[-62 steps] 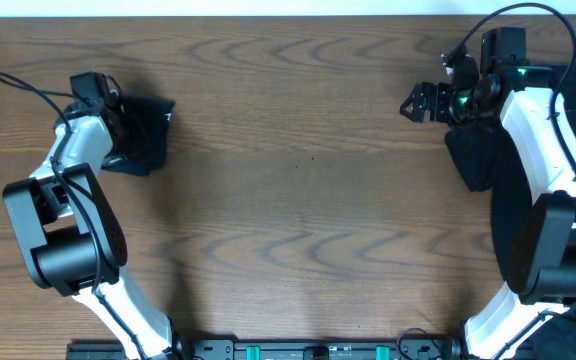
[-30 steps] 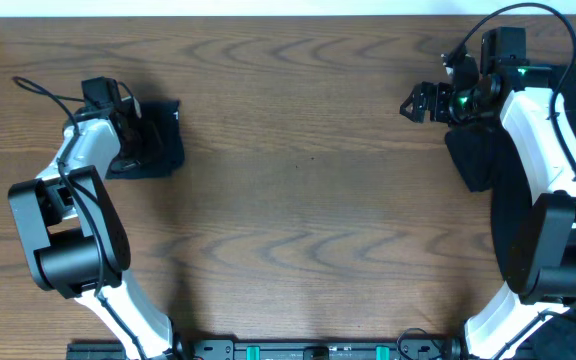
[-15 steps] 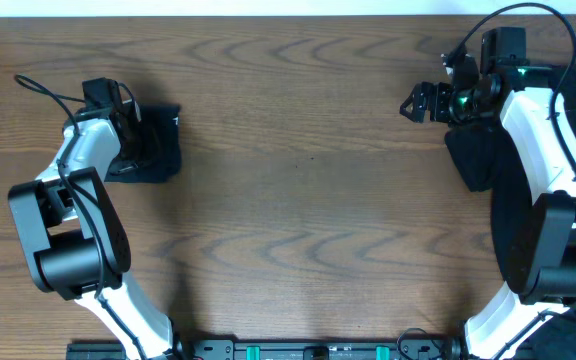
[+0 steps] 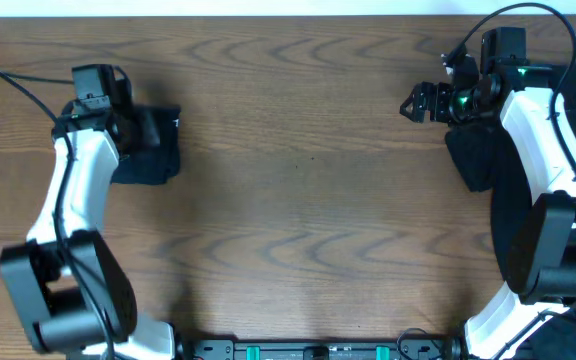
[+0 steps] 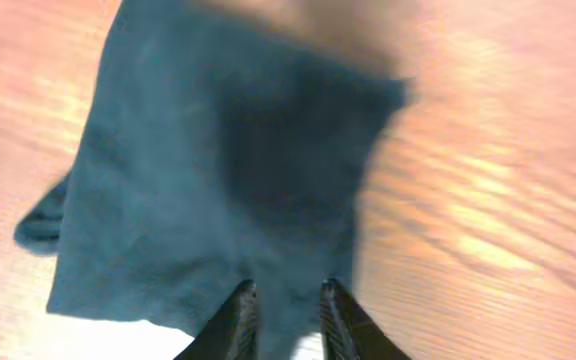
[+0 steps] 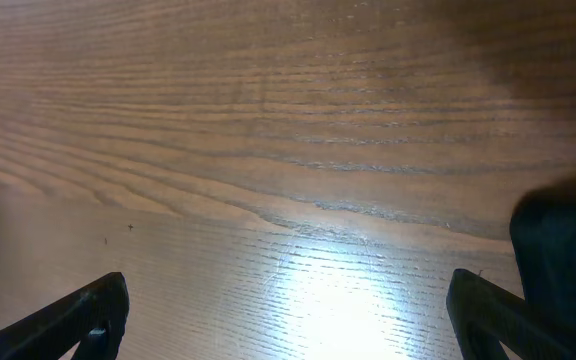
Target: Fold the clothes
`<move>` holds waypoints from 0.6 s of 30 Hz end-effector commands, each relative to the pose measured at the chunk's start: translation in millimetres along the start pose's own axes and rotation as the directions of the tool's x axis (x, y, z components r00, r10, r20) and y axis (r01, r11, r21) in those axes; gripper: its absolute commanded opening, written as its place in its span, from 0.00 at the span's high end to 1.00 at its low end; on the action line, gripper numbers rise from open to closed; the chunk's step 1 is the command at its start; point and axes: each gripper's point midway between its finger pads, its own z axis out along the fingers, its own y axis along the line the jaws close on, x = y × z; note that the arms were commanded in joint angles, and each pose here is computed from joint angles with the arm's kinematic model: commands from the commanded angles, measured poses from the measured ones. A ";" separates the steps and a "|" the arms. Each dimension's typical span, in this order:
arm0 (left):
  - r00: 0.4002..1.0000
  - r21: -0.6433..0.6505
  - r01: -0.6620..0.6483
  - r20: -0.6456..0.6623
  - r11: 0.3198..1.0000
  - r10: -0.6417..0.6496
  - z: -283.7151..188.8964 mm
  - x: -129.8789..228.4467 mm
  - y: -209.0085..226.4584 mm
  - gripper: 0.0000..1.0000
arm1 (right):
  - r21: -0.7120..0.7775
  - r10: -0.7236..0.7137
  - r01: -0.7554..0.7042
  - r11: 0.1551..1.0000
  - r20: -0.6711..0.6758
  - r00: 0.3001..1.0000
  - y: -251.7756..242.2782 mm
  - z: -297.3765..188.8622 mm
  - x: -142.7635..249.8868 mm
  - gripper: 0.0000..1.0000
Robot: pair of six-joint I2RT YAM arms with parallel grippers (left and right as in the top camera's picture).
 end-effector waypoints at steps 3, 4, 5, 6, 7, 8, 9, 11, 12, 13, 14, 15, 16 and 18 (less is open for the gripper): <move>0.999 0.050 -0.037 0.026 0.998 0.036 -12.3 -2.0 -26.5 0.12 | -0.005 -0.025 0.025 1.000 0.019 1.000 3.7 -6.1 -5.3 0.01; 0.999 0.052 -0.042 0.022 0.998 0.041 -11.2 -0.9 -28.6 0.02 | -0.005 -0.025 0.025 1.000 0.020 1.000 3.8 -6.2 -5.4 0.01; 0.999 0.052 -0.043 0.021 0.998 0.042 -10.9 -0.6 -29.0 0.02 | -0.005 -0.025 0.025 1.000 0.019 1.000 3.8 -6.2 -5.3 0.01; 0.999 0.053 -0.044 0.021 0.998 0.043 -10.9 -0.5 -29.5 0.02 | -0.005 -0.025 0.025 1.000 0.020 1.000 3.8 -6.2 -5.4 0.01; 0.999 0.052 -0.044 0.021 0.998 0.043 -10.9 -0.5 -29.4 0.02 | -0.005 -0.025 0.025 1.000 0.019 1.000 3.8 -6.2 -5.3 0.01; 0.999 0.052 -0.044 0.021 0.998 0.043 -10.9 -0.5 -29.4 0.02 | -0.005 -0.025 0.025 1.000 0.019 1.000 3.7 -6.1 -5.3 0.01; 0.999 0.052 -0.044 0.021 0.998 0.043 -10.9 -0.6 -29.3 0.02 | -0.005 -0.025 0.025 1.000 0.020 1.000 3.8 -6.2 -5.4 0.01; 0.999 0.052 -0.044 0.021 0.998 0.043 -10.9 -0.6 -29.2 0.02 | -0.005 -0.025 0.025 1.000 0.020 1.000 3.8 -6.2 -5.4 0.01; 0.999 0.052 -0.044 0.021 0.998 0.043 -10.9 -0.6 -29.2 0.02 | -0.005 -0.025 0.025 1.000 0.020 1.000 3.8 -6.2 -5.4 0.01; 0.999 0.052 -0.044 0.021 0.998 0.043 -10.9 -0.6 -29.2 0.02 | -0.005 -0.025 0.025 1.000 0.019 1.000 3.8 -6.2 -5.3 0.01; 0.999 0.052 -0.044 0.021 0.998 0.043 -10.9 -0.6 -29.2 0.02 | -0.005 -0.025 0.025 1.000 0.020 1.000 3.8 -6.2 -5.4 0.01; 0.999 0.052 -0.044 0.021 0.998 0.043 -10.9 -0.6 -29.2 0.02 | -0.005 -0.025 0.025 1.000 0.020 0.999 3.8 -6.2 -5.4 0.01; 0.999 0.052 -0.044 0.021 0.998 0.043 -10.9 -0.6 -29.2 0.02 | -0.005 -0.025 0.025 1.000 0.020 0.999 3.8 -6.2 -5.4 0.01; 0.999 0.052 -0.044 0.021 0.998 0.043 -10.9 -0.5 -29.4 0.02 | -0.005 -0.025 0.025 1.000 0.019 1.000 3.8 -6.2 -5.3 0.01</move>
